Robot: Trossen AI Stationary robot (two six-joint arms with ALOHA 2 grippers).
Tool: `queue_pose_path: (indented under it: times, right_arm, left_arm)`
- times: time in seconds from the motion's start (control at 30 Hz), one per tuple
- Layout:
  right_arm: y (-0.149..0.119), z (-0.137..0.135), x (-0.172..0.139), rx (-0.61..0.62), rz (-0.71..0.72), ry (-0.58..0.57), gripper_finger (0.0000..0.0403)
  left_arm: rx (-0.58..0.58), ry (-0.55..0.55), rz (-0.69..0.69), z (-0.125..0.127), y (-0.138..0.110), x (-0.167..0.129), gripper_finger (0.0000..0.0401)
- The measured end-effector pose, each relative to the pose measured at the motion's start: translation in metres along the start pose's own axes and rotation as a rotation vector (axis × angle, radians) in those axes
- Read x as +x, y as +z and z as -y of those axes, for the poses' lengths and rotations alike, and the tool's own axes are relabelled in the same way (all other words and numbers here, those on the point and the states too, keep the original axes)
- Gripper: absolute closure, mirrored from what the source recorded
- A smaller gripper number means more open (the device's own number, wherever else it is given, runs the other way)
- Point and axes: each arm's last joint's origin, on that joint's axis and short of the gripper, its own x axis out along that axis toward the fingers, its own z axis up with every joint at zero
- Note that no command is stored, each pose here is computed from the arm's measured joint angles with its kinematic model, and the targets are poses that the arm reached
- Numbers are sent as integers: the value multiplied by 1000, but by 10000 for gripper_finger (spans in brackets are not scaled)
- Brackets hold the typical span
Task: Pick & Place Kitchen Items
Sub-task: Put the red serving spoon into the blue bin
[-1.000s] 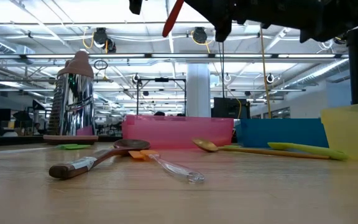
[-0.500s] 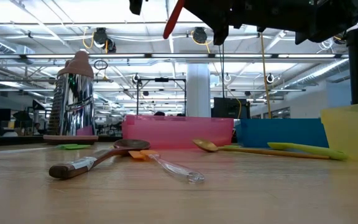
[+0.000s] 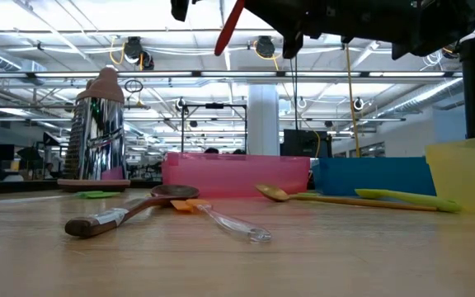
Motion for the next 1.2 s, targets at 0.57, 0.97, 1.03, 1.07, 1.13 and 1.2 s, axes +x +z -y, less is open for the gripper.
queue_pose_path:
  times: [0.57,0.97,1.03,1.07,1.13,1.2]
  right_arm:
    - [10,2,-7,-27,-61,-12,368]
    - [24,2,-18,-30,-117,-17,371]
    - [24,2,-18,-30,-116,-17,373]
    - [24,2,-18,-29,-117,-17,374]
    - [23,2,-18,-24,-125,-19,375]
    - [22,2,-18,-20,-134,-21,374]
  left_arm:
    - [-36,9,-47,0,-5,0,366]
    - [-60,16,-51,-1,-5,0,365]
    - [-61,22,-51,-3,-5,1,365]
    - [-62,26,-49,-4,-5,1,363]
    - [-63,34,-50,-7,-5,3,357]
    - [-65,42,-50,-10,-5,4,352]
